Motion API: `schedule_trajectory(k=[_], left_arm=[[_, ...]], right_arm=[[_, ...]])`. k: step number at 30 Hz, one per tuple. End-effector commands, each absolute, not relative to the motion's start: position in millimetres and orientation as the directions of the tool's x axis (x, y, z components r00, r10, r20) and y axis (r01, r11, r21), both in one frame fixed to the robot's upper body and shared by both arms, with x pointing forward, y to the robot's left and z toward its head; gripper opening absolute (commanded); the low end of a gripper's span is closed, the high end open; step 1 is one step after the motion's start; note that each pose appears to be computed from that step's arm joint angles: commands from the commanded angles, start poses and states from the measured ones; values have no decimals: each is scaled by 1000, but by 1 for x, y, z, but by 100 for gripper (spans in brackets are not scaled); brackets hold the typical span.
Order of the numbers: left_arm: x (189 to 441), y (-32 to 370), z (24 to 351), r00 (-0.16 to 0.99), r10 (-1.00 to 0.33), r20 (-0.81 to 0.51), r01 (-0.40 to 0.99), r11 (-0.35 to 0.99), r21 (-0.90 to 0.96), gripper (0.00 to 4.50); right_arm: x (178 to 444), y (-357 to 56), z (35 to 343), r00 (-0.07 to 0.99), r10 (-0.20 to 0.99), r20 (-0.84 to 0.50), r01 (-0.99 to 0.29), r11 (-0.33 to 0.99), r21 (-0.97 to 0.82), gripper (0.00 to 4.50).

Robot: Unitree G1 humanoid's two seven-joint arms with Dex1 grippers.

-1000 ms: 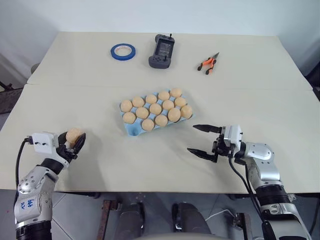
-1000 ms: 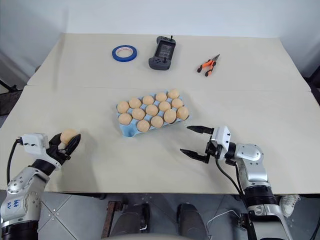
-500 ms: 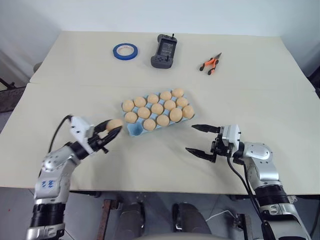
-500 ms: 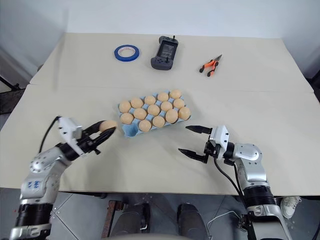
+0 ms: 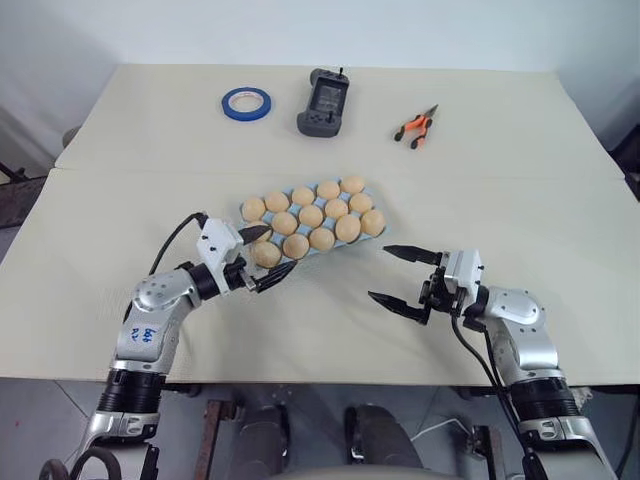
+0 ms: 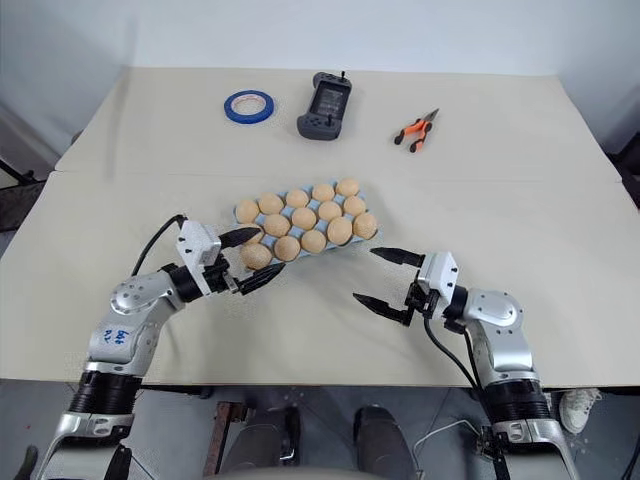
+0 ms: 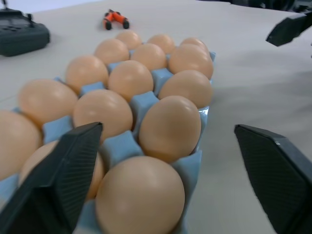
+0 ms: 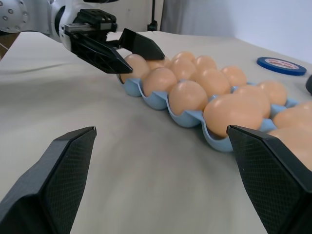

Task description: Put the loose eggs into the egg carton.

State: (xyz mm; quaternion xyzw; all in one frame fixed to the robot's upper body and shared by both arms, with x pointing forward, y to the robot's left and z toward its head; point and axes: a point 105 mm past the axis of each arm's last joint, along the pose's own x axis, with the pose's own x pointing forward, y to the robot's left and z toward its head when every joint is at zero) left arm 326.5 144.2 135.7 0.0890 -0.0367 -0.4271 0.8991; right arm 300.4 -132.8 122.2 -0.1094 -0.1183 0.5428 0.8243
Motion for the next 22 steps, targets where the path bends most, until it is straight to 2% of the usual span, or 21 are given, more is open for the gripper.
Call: schedule_trajectory(k=[1,9,14,17,22], left_arm=[[313,160,158,629,-775,60,741,621,255,448],[287,210,150,666,-746,-21,709,623,331,448],[277,238,135,710,-696,-106,686,648,332,448],[271,243,137,730,-677,-94,665,671,327,448],[268,252,133,784,-615,-84,604,727,327,448]], right_arm=[[300,-136,130,387,916,110,-856,401,-328,450],[302,-143,124,384,920,76,-865,388,-318,450],[301,-162,123,431,900,59,-848,426,-316,450],[303,-177,121,489,871,52,-822,480,-307,450],[303,-184,119,515,856,53,-804,504,-315,450]])
